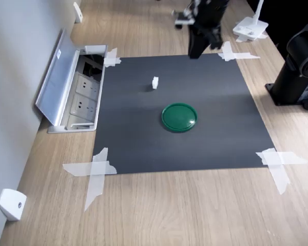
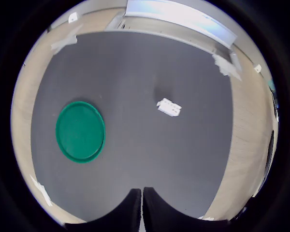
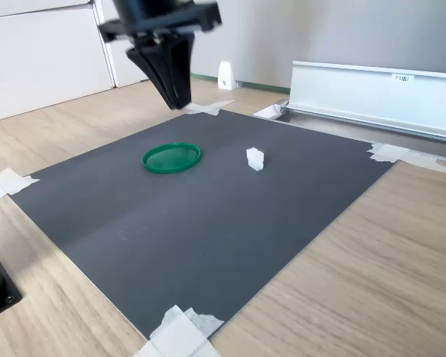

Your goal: Grasp a white terminal and put it on the green lid.

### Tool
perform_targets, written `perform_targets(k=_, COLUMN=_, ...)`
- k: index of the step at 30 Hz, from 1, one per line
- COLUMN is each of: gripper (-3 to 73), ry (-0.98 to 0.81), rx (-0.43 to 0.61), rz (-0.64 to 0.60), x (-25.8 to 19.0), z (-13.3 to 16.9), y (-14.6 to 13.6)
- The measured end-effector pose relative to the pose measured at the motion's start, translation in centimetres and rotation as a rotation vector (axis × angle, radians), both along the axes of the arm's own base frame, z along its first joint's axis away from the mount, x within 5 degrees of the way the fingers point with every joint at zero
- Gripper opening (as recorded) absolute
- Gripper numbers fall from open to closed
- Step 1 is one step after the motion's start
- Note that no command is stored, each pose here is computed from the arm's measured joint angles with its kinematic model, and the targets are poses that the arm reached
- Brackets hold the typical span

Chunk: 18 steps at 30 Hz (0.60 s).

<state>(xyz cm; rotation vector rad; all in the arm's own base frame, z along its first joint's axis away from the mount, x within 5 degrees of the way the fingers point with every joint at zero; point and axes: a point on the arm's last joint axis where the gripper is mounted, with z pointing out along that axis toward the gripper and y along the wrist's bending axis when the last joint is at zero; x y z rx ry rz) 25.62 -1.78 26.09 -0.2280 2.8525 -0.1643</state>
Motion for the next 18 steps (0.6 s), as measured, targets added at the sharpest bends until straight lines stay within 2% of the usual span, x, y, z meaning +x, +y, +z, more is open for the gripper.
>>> perform_targets(k=6, gripper=12.2, ry=0.011, rx=0.046, rz=0.017, x=2.8, z=-0.3, y=0.3)
perform_targets(k=10, gripper=26.9, ry=0.015, rx=0.049, rz=0.023, x=4.0, z=-0.6, y=0.3)
perform_targets(k=15, gripper=48.7, ry=0.052, rx=0.047, rz=0.035, x=5.0, z=-1.8, y=0.3)
perform_targets(k=18, gripper=56.2, ry=0.07, rx=0.043, rz=0.05, x=5.4, z=-2.5, y=0.2)
